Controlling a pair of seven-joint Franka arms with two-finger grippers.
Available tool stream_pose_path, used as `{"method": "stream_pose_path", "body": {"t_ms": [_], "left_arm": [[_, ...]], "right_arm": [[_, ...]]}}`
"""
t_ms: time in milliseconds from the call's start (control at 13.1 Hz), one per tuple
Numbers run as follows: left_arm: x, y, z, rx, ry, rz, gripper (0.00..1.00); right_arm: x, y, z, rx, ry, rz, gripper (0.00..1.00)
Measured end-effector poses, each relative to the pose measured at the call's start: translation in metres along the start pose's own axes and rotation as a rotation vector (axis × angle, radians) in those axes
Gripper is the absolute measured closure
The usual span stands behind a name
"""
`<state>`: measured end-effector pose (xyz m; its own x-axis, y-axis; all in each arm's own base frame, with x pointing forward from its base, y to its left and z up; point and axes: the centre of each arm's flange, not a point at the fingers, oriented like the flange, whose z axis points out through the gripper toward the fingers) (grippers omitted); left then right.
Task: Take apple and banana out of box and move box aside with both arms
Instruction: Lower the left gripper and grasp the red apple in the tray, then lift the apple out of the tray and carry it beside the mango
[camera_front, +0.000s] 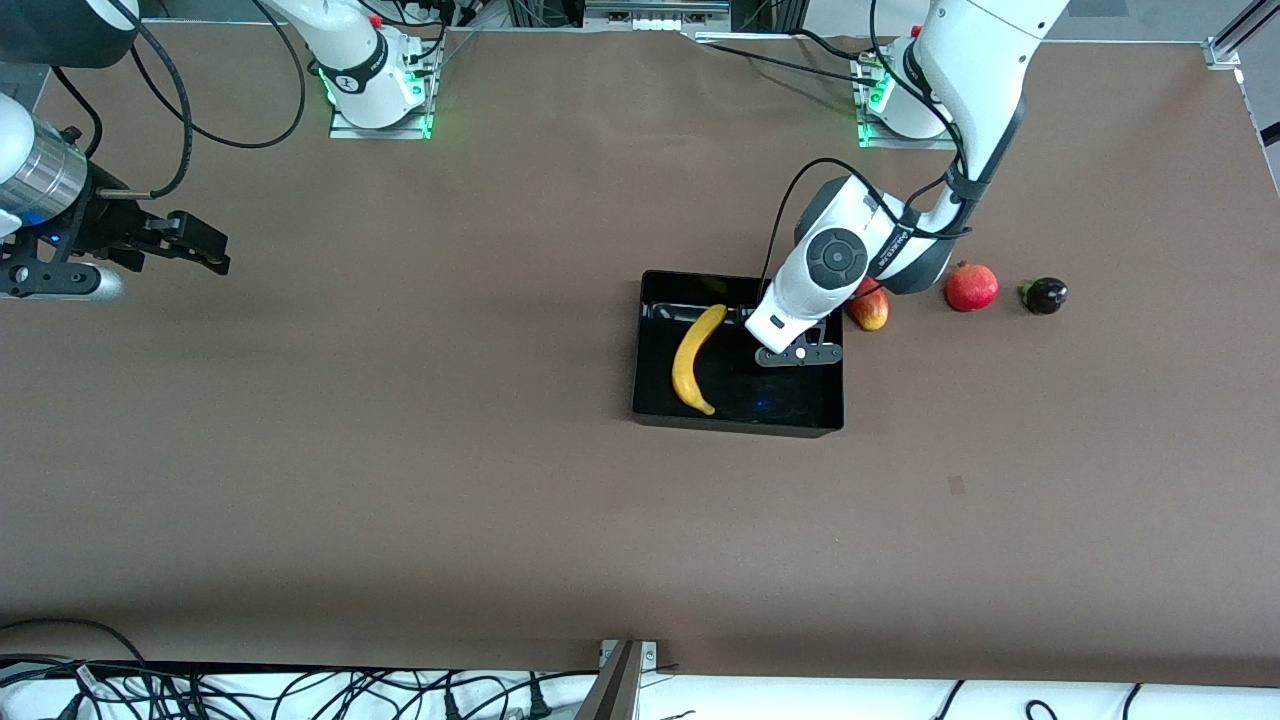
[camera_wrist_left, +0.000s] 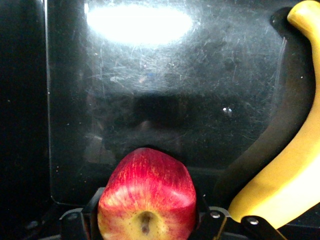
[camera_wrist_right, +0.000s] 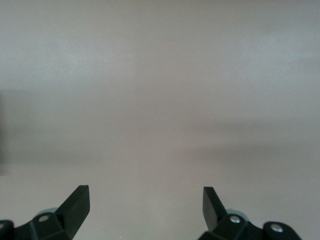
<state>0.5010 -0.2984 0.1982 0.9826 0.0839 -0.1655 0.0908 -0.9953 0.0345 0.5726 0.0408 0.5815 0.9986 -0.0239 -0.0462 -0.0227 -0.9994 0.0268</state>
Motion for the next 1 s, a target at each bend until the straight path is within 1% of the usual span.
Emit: {"method": "stream_pose_path", "body": {"t_ms": [153,306,383,536,613,766,842,995], "left_arm": [[0.002,-0.001,-0.002,0.000,0.000,-0.004,0.29],[0.011,-0.003,-0.019,0.014,-0.016,-0.015,0.29],[0.018,-0.004,-0.039,0.030,-0.036,-0.022,0.29],[0.035,-0.011,-0.098,0.069,-0.090,-0.031,0.29],[0.044,-0.022,-0.130,0.079,-0.113,-0.006,0.29],[0.063,-0.067,-0.177,0.083,-0.169,0.074,0.29],[0.071,-0.097,-0.192,0.075,-0.193,0.119,0.29],[0.088,-0.180,-0.207,0.060,-0.229,0.211,0.29]], "right_arm": [[0.000,0.000,0.000,0.000,0.000,0.000,0.00],[0.000,0.000,0.000,0.000,0.000,0.000,0.00],[0.000,0.000,0.000,0.000,0.000,0.000,0.00],[0.000,0.000,0.000,0.000,0.001,0.000,0.00],[0.000,0.000,0.000,0.000,0.002,0.000,0.00],[0.001,0.000,0.000,0.000,0.005,0.000,0.00],[0.001,0.000,-0.001,0.001,0.006,0.000,0.00],[0.001,0.000,-0.001,0.001,0.008,0.001,0.00]]}}
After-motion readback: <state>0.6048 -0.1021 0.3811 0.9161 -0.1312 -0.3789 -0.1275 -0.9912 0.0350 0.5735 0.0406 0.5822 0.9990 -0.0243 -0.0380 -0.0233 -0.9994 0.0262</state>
